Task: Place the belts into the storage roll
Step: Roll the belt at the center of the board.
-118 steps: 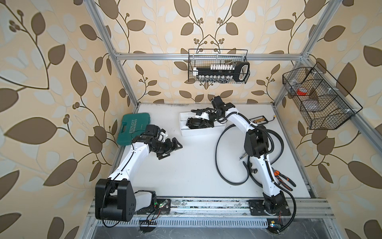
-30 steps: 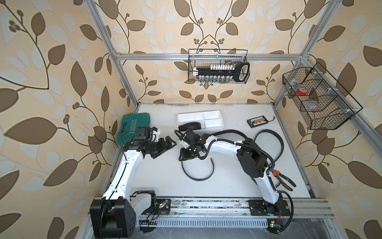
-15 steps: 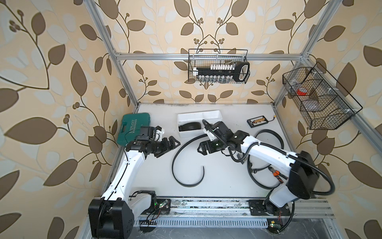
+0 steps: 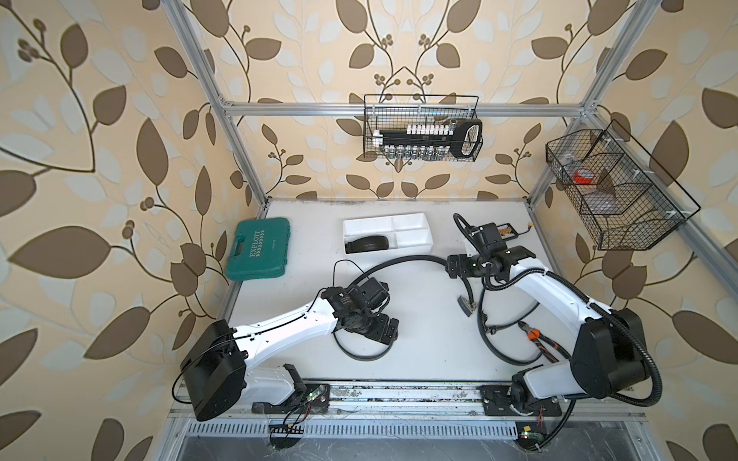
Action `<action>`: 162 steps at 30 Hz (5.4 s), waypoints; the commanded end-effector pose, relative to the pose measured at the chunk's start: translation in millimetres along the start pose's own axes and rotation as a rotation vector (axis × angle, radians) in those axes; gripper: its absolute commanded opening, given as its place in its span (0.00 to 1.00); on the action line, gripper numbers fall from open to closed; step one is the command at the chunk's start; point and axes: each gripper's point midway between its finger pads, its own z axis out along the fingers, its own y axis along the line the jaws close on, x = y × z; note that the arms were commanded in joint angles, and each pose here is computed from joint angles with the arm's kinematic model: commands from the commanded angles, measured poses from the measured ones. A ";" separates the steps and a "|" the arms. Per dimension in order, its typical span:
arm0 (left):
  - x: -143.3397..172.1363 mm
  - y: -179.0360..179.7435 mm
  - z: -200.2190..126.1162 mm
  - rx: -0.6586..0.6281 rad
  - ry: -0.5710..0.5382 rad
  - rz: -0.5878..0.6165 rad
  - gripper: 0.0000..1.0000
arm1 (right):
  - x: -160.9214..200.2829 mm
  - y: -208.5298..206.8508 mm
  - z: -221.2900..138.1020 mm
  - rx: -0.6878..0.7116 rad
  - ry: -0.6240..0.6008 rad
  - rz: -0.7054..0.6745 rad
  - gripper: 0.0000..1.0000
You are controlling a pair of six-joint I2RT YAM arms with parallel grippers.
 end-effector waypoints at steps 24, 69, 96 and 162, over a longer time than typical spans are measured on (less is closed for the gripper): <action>28.4 16.9 54.0 -0.283 0.103 0.230 0.56 | 20.1 -32.7 59.6 0.000 0.176 0.051 0.99; -129.4 -20.0 -29.7 0.171 -0.349 -0.256 0.99 | 49.4 62.2 0.9 -0.150 0.041 -0.075 0.99; -170.9 10.5 24.7 -0.349 -0.148 1.404 0.91 | 50.5 51.5 -29.8 -0.538 -0.032 0.190 0.99; -96.0 85.2 43.6 -0.302 0.048 -0.397 0.00 | 81.0 75.3 88.6 -0.146 0.284 -0.025 0.48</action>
